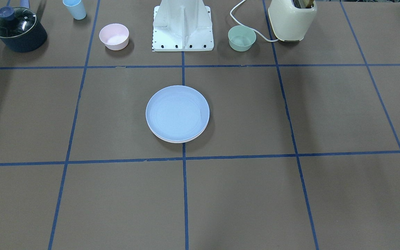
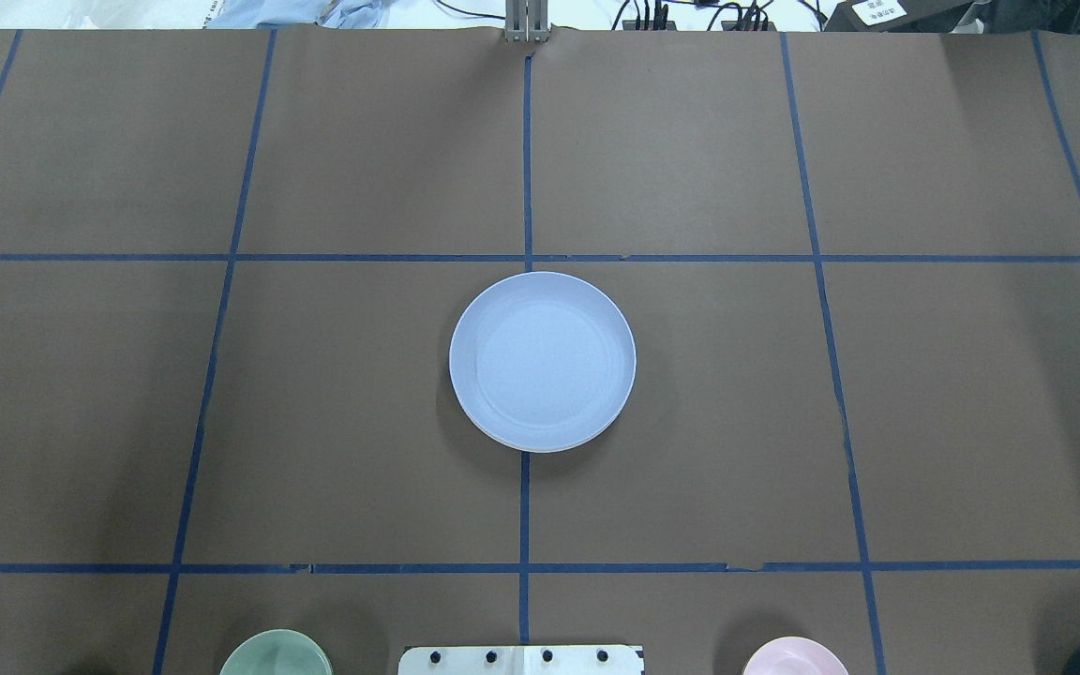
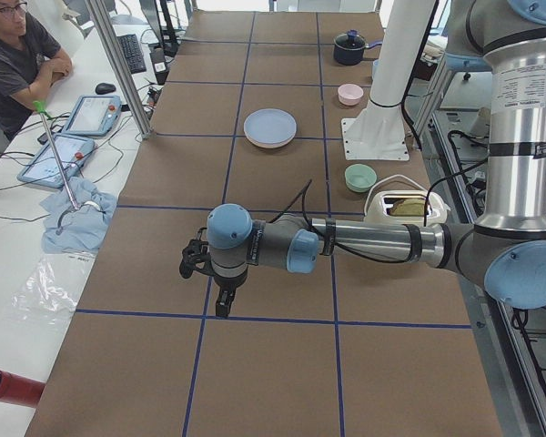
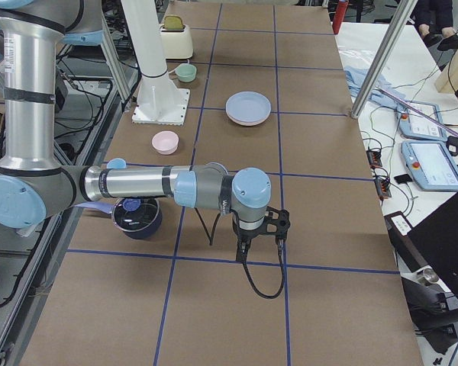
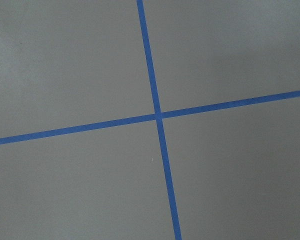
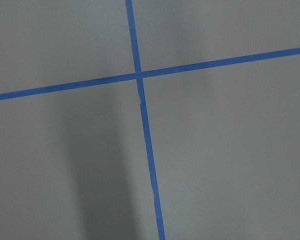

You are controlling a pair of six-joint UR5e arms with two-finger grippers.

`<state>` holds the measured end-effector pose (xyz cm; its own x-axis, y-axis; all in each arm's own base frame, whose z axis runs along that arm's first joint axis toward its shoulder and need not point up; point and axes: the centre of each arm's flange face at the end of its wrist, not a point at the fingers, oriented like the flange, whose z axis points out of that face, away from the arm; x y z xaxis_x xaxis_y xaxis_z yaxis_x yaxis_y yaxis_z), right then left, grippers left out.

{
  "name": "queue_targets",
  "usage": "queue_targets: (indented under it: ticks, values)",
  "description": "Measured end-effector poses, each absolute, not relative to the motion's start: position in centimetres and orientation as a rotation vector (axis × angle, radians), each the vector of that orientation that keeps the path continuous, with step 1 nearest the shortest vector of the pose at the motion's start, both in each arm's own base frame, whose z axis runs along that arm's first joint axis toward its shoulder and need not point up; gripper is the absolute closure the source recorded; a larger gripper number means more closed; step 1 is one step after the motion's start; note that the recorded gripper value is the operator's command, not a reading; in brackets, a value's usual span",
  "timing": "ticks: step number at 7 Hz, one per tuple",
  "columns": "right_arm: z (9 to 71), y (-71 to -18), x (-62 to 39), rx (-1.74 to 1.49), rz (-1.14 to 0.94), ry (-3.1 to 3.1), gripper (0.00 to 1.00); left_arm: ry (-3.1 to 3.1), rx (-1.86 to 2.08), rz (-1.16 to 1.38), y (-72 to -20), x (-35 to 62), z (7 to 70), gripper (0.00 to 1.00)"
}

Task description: Stack three plates with pink and blue

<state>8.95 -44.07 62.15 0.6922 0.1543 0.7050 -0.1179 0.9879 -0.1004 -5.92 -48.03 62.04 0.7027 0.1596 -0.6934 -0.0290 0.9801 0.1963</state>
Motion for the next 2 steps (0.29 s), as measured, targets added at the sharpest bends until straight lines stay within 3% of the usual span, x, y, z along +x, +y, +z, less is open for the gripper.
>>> queue_targets:
  ticks: [2]
  values:
    - [62.04, -44.1, 8.93, -0.046, 0.149, -0.795, 0.0, 0.786, 0.175, 0.105, -48.04, -5.93, 62.06, 0.0]
